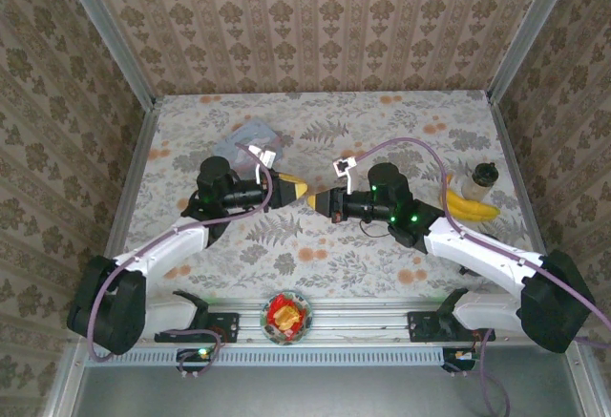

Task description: Unlock the padlock with the key

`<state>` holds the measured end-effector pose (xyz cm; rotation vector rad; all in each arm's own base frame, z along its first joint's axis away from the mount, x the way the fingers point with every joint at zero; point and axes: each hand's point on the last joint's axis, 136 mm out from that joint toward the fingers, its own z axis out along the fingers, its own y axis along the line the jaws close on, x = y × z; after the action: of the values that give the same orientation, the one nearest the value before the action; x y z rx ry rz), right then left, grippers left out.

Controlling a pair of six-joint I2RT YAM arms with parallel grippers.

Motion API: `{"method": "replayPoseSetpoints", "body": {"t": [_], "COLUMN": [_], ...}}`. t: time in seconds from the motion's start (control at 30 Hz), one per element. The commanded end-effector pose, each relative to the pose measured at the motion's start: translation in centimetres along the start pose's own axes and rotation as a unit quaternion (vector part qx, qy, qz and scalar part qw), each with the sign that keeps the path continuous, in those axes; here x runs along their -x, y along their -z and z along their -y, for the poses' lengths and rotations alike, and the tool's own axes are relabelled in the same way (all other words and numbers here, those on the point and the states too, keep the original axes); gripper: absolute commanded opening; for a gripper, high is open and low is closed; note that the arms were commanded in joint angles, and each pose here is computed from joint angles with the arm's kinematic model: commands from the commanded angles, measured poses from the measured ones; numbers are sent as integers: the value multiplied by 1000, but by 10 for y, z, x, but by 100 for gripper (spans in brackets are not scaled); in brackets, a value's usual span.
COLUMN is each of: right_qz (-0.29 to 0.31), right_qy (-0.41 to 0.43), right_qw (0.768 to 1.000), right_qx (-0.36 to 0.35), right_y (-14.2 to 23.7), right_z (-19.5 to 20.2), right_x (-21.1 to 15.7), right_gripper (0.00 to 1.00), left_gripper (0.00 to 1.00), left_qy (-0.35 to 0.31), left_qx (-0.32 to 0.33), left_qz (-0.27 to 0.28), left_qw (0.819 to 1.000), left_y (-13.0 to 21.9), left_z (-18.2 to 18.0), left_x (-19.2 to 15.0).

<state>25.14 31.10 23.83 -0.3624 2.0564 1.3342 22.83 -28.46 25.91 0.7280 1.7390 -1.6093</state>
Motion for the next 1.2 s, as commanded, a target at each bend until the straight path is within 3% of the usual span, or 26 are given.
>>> {"method": "replayPoseSetpoints", "body": {"t": [0.0, 0.4, 0.53, 0.7, 0.77, 0.9, 1.03, 1.17], "right_qz": [2, 4, 4, 7, 11, 32, 74, 99], "right_qy": [-1, -1, -3, -3, -1, 13, 38, 70], "right_qw": [1000, 1000, 1000, 1000, 1000, 999, 996, 991], "right_qx": [9, 10, 10, 6, -3, -4, 25, 64], "right_y": [0, 0, -1, 1, 3, 10, 19, 25], "right_z": [-1, -1, -1, -1, 2, 1, -10, -27], "right_x": [0, 1, 1, 2, 2, 6, 14, 23], "right_gripper": [0, 0, 0, 0, 13, 30, 39, 39], "left_gripper": [28, 26, 19, 0, 0, 0, 0, 0], "left_qy": [-20, -4, -5, -19, -29, -47, -67, -77], "left_qx": [-22, -17, -18, -20, -15, -7, 3, 4], "left_qz": [11, 3, 3, 10, 19, 29, 37, 48], "left_qw": [999, 1000, 1000, 1000, 999, 998, 997, 996], "left_y": [-2, -4, -5, -3, 0, 6, 12, 16], "left_z": [12, 4, 5, 11, 13, 22, 31, 40], "left_x": [12, 6, 5, 9, 12, 17, 23, 30]}}
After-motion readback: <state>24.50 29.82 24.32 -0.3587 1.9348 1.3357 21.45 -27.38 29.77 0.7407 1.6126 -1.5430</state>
